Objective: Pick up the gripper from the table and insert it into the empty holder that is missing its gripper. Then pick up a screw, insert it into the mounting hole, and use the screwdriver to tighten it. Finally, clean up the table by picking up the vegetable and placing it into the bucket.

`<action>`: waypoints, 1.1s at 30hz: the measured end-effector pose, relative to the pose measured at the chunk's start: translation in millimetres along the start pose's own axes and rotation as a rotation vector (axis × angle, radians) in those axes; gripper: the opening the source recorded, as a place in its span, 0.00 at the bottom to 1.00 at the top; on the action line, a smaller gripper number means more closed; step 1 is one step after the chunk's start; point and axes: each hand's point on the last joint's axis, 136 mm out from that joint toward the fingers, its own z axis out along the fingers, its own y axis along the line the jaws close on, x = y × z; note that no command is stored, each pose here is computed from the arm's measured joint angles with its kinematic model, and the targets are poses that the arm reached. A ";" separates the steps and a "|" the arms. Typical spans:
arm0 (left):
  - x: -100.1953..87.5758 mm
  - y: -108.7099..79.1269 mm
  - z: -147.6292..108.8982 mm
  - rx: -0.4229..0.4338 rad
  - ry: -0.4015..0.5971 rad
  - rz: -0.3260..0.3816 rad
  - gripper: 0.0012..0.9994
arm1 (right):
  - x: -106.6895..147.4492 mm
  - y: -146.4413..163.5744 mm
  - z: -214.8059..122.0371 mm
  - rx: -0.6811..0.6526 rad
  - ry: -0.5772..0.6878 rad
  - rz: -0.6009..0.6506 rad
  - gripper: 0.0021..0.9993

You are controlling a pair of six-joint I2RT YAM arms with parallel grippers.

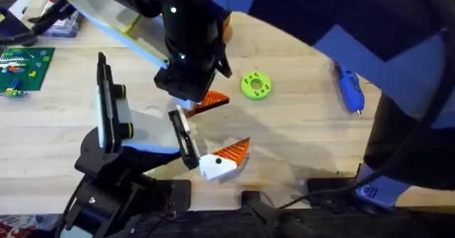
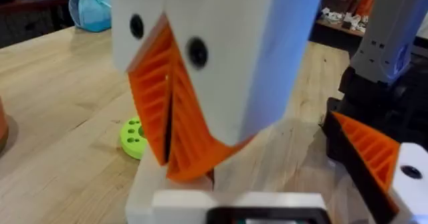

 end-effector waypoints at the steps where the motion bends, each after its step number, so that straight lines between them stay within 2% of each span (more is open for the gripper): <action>1: 0.0 0.0 0.0 0.000 0.000 0.000 0.99 | 0.0 0.0 0.0 0.000 0.000 0.000 0.00; 8: 0.0 0.0 0.0 0.000 0.000 0.000 0.99 | 0.0 0.0 0.0 0.000 0.000 0.000 0.00; 9: 0.0 0.0 0.0 0.000 0.000 0.000 0.99 | 0.1 0.0 0.0 0.000 0.000 0.003 0.05; 14: -1.0 1.3 -0.2 -0.009 -0.004 0.004 0.99 | 4.0 -7.0 -3.7 0.029 0.011 0.006 0.81; 15: -1.1 1.7 -0.2 -0.011 -0.005 0.006 0.99 | 5.7 -10.6 -5.7 0.039 0.015 0.007 0.93; 16: -1.3 1.8 -0.3 -0.011 -0.005 0.008 0.99 | 6.6 -12.2 -7.8 0.041 0.015 0.010 0.98; 25: -1.2 1.6 -0.3 -0.011 -0.005 0.013 0.99 | -6.7 -7.0 -47.1 0.023 -0.119 0.010 1.00; 33: -1.2 1.6 -0.3 -0.010 -0.005 0.013 0.99 | 5.4 -42.4 -85.3 0.055 -0.218 0.133 1.00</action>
